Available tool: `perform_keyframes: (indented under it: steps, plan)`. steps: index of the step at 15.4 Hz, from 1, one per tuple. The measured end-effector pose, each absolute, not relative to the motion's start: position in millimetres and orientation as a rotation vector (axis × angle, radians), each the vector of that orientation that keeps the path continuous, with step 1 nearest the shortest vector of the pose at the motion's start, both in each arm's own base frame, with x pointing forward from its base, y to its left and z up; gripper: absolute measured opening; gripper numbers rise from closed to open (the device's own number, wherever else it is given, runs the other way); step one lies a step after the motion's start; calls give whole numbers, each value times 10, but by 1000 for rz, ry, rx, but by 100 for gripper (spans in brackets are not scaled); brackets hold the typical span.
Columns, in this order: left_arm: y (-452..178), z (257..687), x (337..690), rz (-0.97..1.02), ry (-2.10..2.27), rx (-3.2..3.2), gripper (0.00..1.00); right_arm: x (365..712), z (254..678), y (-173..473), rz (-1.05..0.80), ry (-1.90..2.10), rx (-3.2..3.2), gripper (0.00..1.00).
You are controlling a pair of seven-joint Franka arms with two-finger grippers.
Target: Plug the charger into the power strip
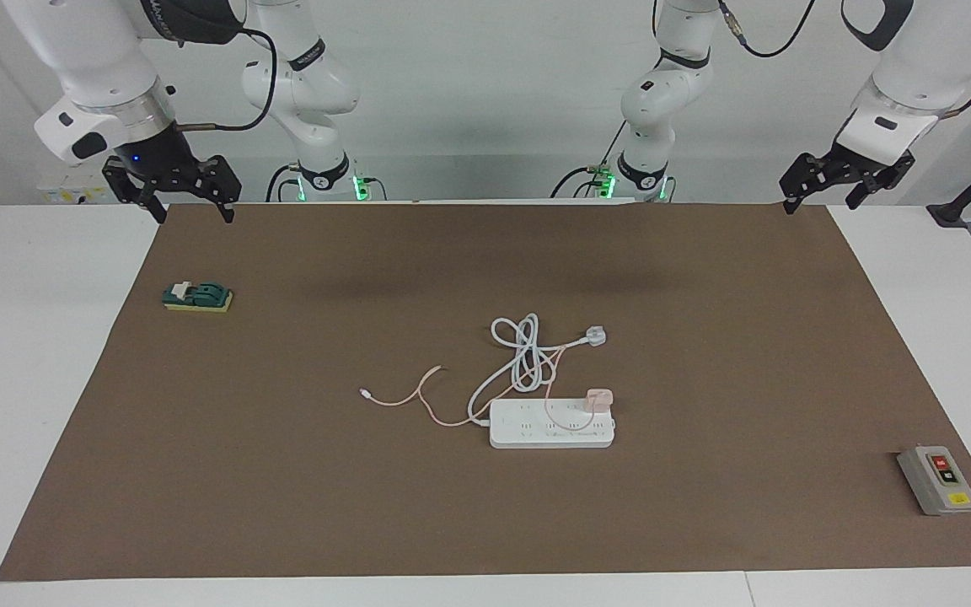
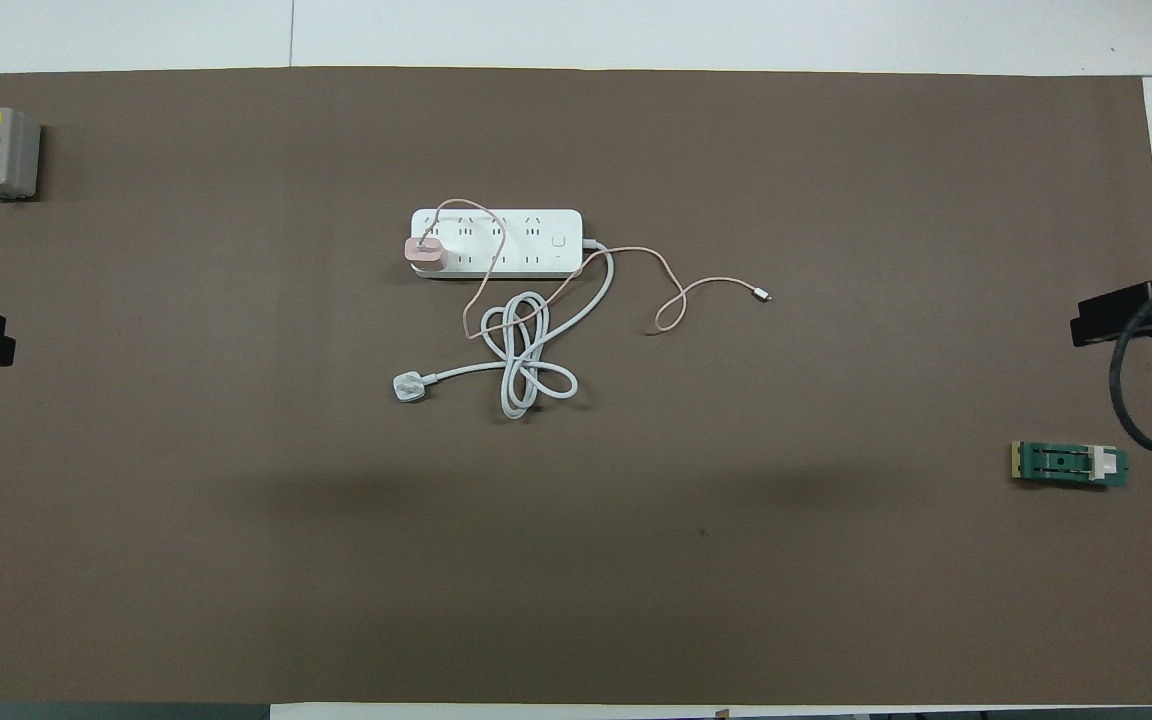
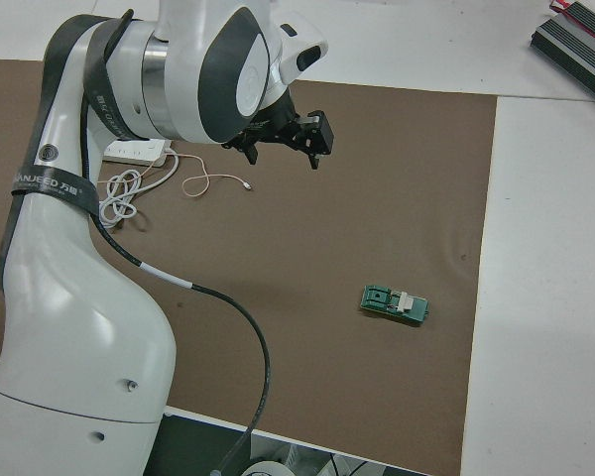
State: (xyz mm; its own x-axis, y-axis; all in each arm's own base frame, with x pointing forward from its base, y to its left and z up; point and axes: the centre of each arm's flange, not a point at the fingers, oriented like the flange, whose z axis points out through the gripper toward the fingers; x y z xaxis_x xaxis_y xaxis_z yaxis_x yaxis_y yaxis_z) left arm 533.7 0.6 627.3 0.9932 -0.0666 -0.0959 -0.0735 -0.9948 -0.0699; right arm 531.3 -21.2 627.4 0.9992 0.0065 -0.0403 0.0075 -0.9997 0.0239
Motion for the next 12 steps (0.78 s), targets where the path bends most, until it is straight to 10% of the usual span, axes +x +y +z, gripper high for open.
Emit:
perform_keyframes:
  steps: [12]
  plan:
    - [210, 6013, 5618, 156, 64, -3096, 100, 5313, 6274, -198, -62, 12, 3126, 100]
